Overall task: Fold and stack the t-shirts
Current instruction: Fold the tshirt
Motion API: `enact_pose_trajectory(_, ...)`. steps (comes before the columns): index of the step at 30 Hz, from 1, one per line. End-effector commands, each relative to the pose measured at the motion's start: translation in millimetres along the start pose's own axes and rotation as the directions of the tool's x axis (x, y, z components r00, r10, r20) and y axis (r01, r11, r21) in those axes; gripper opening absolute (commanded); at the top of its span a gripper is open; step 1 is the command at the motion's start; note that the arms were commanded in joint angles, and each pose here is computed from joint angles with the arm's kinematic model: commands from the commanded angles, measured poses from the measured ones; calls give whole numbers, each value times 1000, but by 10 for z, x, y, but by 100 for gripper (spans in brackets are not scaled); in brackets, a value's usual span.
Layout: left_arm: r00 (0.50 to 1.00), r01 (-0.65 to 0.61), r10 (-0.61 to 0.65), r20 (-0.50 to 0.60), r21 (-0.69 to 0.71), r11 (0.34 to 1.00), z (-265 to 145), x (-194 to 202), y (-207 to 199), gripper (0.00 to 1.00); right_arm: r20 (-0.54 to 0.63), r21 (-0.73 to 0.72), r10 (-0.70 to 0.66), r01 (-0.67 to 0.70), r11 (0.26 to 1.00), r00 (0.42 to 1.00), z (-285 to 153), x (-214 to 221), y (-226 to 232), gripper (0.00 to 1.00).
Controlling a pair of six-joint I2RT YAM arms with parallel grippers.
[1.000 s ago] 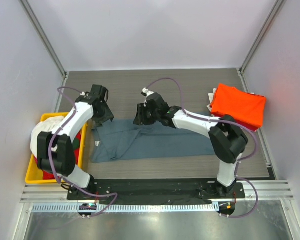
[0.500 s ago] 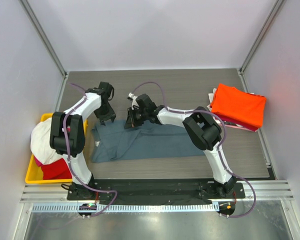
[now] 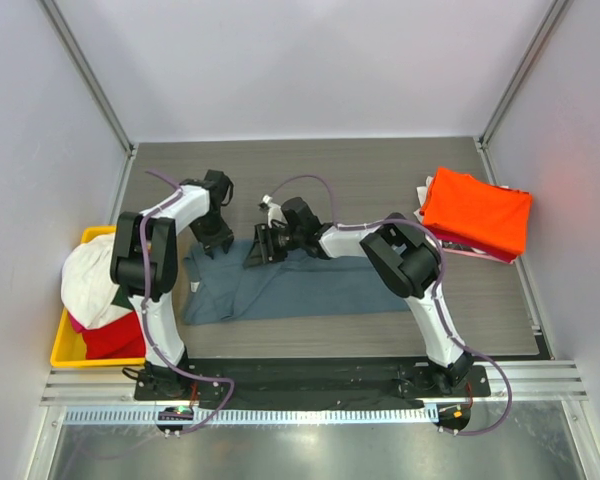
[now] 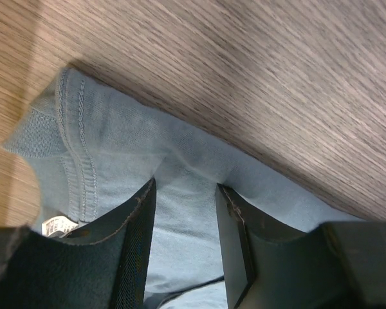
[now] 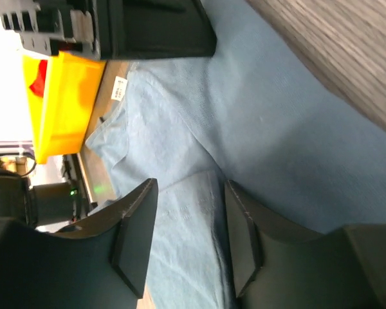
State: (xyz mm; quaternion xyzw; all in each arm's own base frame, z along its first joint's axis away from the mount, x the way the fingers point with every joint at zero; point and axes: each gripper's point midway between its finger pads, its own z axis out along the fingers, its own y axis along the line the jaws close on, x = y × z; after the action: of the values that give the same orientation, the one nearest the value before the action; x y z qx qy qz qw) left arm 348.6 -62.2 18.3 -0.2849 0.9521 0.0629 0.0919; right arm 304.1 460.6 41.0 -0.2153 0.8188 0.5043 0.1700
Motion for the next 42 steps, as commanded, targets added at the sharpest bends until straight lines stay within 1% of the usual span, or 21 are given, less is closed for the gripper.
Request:
enact_pose_trajectory(1,1000,15,-14,12,-102,995,246,-18,138,44,-11,-85,0,-1,996,1000,-180,5,274,48)
enact_pose_trajectory(6,1000,11,-8,27,-117,993,197,-67,161,44,-28,-127,-15,11,992,1000,-416,175,455,40)
enact_pose_trajectory(7,1000,11,-8,30,-118,993,183,-81,167,44,-50,-111,-2,-3,994,999,-486,347,400,40)
enact_pose_trajectory(9,999,8,-3,43,-121,993,146,-117,173,44,-42,-103,-20,15,995,999,-665,430,487,39)
enact_pose_trajectory(10,999,8,-2,50,-122,992,122,-136,177,44,-74,-76,8,-13,997,997,-751,678,388,39)
enact_pose_trajectory(11,999,7,-1,51,-126,992,116,-140,190,44,-55,-85,-11,6,996,998,-872,680,495,39)
enact_pose_trajectory(13,998,2,5,64,-121,993,65,-178,180,44,-58,-39,7,-10,999,998,-989,888,397,39)
enact_pose_trajectory(14,998,4,5,69,-120,993,39,-197,176,44,-33,-29,-29,28,999,999,-1065,849,444,39)
enact_pose_trajectory(18,996,1,9,88,-111,994,-61,-248,174,44,-41,104,-48,52,993,998,-1180,869,287,36)
enact_pose_trajectory(20,996,-3,12,92,-101,995,-105,-257,169,44,-18,143,-61,63,988,998,-1189,741,282,37)
enact_pose_trajectory(21,995,-2,11,97,-95,995,-140,-264,164,44,-17,156,-49,51,987,999,-1193,726,283,46)
enact_pose_trajectory(22,995,-4,13,99,-83,997,-177,-265,156,44,0,168,-54,53,984,999,-1176,626,325,50)
enact_pose_trajectory(24,994,-10,17,107,-66,998,-240,-276,148,44,-3,228,-62,61,972,998,-1125,614,330,51)
enact_pose_trajectory(25,993,-10,15,118,-48,999,-308,-295,135,44,11,240,-75,70,968,997,-1081,519,368,51)
enact_pose_trajectory(26,992,-11,16,121,-40,999,-349,-296,130,44,46,303,-84,67,951,995,-1065,416,291,51)
enact_pose_trajectory(27,992,-11,15,125,-33,999,-389,-300,131,44,20,366,-35,25,930,999,-1092,490,173,50)
enact_pose_trajectory(29,990,-13,15,143,-12,1000,-525,-312,136,44,26,408,13,-23,913,1000,-1045,454,86,49)
enact_pose_trajectory(32,985,-36,33,172,13,999,-718,-272,131,45,61,391,85,-102,915,995,-956,486,52,44)
enact_pose_trajectory(35,980,-56,49,195,29,998,-884,-191,140,46,61,388,151,-163,907,987,-891,571,3,38)
enact_pose_trajectory(40,975,-109,94,201,64,992,-1037,86,146,47,64,378,211,-219,900,975,-886,706,-23,36)
enact_pose_trajectory(42,977,-126,111,181,75,989,-976,243,192,47,59,377,237,-242,894,970,-884,764,-37,36)
